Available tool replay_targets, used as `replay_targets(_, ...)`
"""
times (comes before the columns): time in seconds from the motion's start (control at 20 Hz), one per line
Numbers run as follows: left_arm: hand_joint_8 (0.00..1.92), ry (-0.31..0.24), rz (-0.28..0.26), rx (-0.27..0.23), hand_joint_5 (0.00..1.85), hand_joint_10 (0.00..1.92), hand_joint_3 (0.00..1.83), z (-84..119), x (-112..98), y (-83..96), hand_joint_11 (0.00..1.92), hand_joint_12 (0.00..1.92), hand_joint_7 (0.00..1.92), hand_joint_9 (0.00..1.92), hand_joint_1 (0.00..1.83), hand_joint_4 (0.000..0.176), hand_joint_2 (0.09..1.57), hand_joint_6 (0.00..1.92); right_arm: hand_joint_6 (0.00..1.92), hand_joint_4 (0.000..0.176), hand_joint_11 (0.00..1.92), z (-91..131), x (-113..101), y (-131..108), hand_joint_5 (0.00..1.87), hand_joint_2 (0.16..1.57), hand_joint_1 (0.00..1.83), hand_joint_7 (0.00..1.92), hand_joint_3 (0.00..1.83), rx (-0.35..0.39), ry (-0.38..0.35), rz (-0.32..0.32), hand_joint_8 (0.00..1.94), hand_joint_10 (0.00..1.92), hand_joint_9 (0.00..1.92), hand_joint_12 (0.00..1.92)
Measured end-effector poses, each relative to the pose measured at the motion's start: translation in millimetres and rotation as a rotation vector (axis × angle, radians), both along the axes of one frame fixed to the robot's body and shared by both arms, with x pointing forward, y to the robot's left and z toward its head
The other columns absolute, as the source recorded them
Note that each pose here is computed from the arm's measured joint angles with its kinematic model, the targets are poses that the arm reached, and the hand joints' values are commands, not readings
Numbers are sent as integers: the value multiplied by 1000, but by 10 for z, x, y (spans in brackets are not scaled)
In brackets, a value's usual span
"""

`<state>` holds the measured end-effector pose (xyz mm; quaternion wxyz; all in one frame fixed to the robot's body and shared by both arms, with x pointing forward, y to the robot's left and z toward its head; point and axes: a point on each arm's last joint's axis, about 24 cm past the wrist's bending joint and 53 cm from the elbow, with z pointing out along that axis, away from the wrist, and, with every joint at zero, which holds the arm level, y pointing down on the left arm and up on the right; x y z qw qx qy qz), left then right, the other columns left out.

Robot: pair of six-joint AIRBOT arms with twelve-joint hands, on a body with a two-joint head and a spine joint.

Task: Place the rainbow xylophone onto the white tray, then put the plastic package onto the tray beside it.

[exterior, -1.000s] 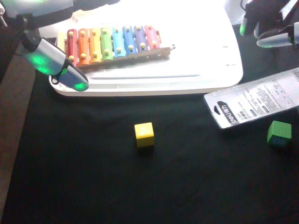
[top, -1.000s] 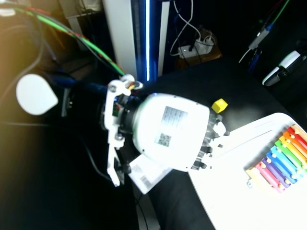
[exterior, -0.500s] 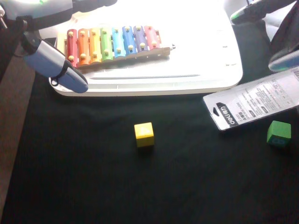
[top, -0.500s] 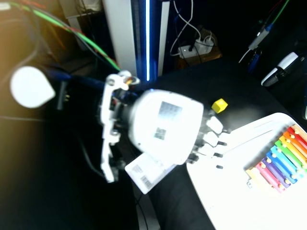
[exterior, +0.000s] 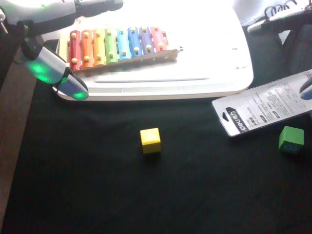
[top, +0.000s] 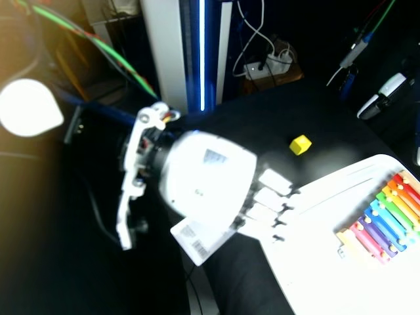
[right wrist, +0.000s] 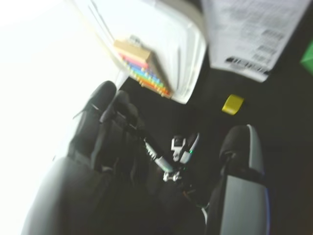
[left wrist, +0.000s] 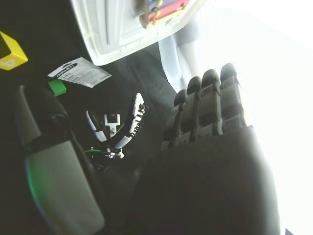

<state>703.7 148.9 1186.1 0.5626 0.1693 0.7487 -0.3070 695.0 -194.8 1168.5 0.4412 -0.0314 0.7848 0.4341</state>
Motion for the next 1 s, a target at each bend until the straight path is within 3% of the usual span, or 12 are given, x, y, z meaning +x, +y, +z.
replay_targets(0.1,2,2,0,-1,0,5,5,-3,-2,-3,12,27,69,57,920,0,735,0,0,0,284,-60,4,-36,311,772,1038,369,9,-24,15,-9,0,0,431,431)
replay_targets(0.25,0,7,0,2,0,8,4,-31,-11,0,15,32,67,68,905,0,735,0,2,0,190,-149,-16,-39,322,746,991,379,0,-76,14,-5,3,5,396,643)
replay_targets(0.35,3,10,1,3,0,1,7,-42,-11,5,0,0,43,39,939,0,750,0,0,0,206,-205,-40,-24,297,752,948,377,1,-110,12,3,3,11,410,676)
replay_targets(0.45,3,10,0,2,0,2,4,-41,-12,3,10,5,44,40,926,0,746,0,1,8,212,-236,-35,-45,269,738,913,354,0,-121,16,-4,1,5,401,687)
replay_targets(0.5,9,11,0,3,0,11,0,-50,-15,4,28,13,60,63,917,0,737,0,0,35,196,-243,-28,-58,258,707,913,334,0,-123,18,-10,0,0,381,682)
replay_targets(0.55,11,15,1,1,0,15,0,-59,-17,7,43,21,69,78,898,0,734,0,0,30,185,-292,-33,-102,250,694,906,327,0,-133,31,-20,0,0,367,676)
replay_targets(0.6,11,16,0,1,0,16,0,-64,-19,7,46,23,72,83,896,0,728,0,0,54,112,-312,-39,-119,235,681,914,304,0,-137,35,-21,0,0,321,680)
replay_targets(0.7,6,20,1,4,0,3,0,-80,-23,6,20,13,67,58,919,0,734,0,0,53,117,-382,-49,-180,212,671,898,281,0,-164,53,-31,0,3,323,698)
replay_targets(0.75,2,20,0,3,0,0,3,-80,-29,-2,3,6,59,43,914,0,742,0,0,62,87,-411,-52,-211,186,665,894,253,0,-169,68,-39,0,0,295,680)
replay_targets(0.8,3,20,-2,1,0,1,2,-75,-31,-6,0,0,62,44,908,0,740,0,0,57,59,-441,-55,-233,168,654,875,242,0,-183,75,-39,0,0,265,665)
replay_targets(0.85,2,19,-4,0,0,6,1,-75,-34,-8,0,0,61,55,912,0,739,0,0,71,22,-465,-60,-244,158,652,879,247,0,-201,73,-34,2,0,248,648)
replay_targets(1.0,2,20,-2,1,0,9,1,-79,-32,-5,18,8,59,67,918,0,740,0,2,69,42,-474,-28,-292,162,665,911,257,1,-213,70,-49,4,9,269,649)
